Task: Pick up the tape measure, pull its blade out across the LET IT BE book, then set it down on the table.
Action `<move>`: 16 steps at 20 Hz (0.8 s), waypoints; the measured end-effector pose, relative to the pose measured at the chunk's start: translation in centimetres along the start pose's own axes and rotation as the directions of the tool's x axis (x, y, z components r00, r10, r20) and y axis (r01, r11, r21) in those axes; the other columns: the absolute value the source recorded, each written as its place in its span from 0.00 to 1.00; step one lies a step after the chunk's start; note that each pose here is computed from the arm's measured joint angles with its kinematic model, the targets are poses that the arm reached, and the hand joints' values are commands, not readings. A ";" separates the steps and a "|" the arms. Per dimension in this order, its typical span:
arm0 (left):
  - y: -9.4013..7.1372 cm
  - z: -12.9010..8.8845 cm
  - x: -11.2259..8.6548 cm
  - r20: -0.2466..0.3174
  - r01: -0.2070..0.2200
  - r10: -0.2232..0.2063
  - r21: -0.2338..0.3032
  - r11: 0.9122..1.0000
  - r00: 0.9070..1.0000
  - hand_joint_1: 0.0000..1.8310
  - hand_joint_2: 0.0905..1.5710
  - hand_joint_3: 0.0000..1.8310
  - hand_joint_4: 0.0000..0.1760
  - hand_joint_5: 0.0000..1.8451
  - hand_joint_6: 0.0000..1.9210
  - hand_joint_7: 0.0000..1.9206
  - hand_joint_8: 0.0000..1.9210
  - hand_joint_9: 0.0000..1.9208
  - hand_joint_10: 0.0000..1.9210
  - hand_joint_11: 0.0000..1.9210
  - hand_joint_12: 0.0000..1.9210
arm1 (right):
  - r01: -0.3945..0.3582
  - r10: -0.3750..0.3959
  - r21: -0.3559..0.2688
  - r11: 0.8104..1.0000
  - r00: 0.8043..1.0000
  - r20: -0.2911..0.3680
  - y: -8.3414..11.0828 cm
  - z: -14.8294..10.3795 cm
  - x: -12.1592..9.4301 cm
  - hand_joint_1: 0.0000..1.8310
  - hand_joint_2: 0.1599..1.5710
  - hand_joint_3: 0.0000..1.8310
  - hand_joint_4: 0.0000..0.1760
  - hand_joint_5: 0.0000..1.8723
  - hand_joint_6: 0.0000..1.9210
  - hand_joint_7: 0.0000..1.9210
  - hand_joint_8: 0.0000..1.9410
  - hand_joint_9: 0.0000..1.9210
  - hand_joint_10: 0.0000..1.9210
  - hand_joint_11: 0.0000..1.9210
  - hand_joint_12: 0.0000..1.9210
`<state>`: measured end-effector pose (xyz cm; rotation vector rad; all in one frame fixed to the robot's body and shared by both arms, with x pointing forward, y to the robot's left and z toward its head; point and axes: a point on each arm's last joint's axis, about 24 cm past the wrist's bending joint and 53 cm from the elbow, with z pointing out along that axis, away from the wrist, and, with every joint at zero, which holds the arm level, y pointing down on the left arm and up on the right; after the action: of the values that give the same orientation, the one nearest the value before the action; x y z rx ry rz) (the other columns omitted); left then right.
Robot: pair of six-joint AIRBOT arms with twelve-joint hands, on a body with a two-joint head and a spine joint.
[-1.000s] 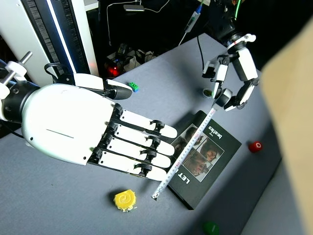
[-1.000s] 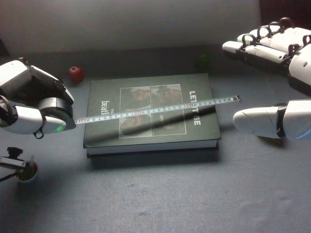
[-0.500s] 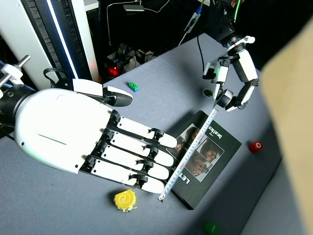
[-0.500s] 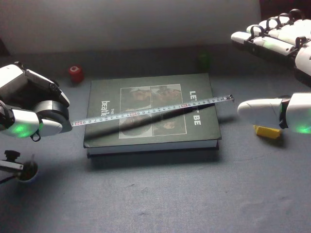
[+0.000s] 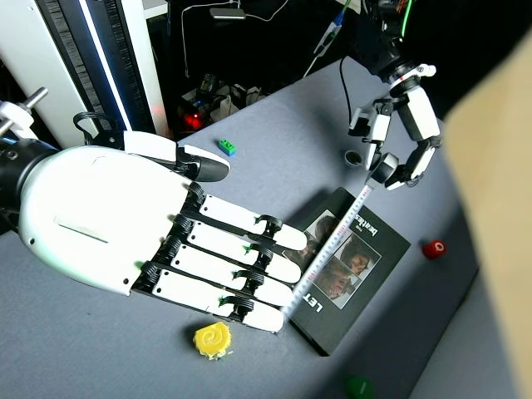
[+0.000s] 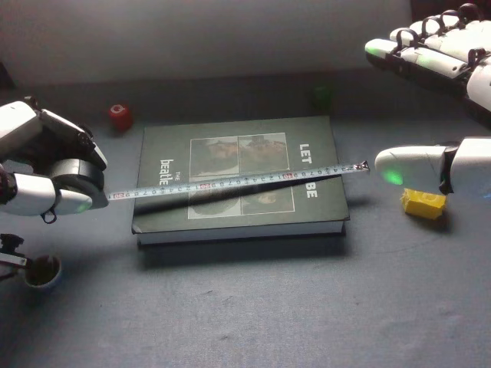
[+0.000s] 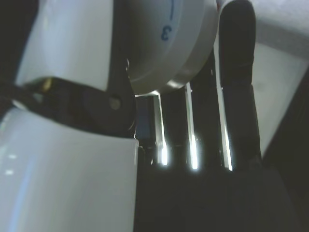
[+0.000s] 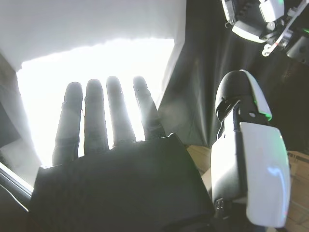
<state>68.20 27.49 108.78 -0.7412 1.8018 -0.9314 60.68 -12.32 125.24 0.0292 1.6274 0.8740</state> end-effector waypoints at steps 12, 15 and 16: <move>0.4 1.1 -2.1 -0.014 -0.093 0.093 0.034 0.995 0.996 0.76 0.68 0.00 0.00 0.57 0.35 0.56 0.48 0.46 0.67 0.44 0.60 | -0.002 0.002 -0.002 1.000 1.000 -0.002 0.1 0.0 0.1 0.00 0.66 0.00 0.33 0.00 0.00 0.00 0.00 0.00 0.00 0.00 0.03; 0.8 1.2 -2.1 -0.029 -0.117 0.119 0.037 0.992 0.993 0.76 0.67 0.00 0.00 0.59 0.31 0.56 0.45 0.47 0.66 0.45 0.60 | -0.001 0.001 -0.005 1.000 1.000 -0.003 0.3 0.0 0.2 0.00 0.66 0.00 0.34 0.00 0.00 0.00 0.00 0.00 0.00 0.00 0.03; 0.9 1.3 -1.9 -0.035 -0.123 0.124 0.035 0.992 0.992 0.76 0.67 0.00 0.00 0.58 0.32 0.56 0.46 0.46 0.66 0.45 0.59 | -0.001 0.001 -0.005 1.000 1.000 -0.004 0.3 -0.1 0.2 0.00 0.66 0.00 0.34 0.00 0.00 0.00 0.00 0.00 0.00 0.00 0.03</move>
<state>70.00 29.18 108.55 -0.5884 1.8386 -0.8957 60.45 -12.04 125.22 0.0245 1.6292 0.8800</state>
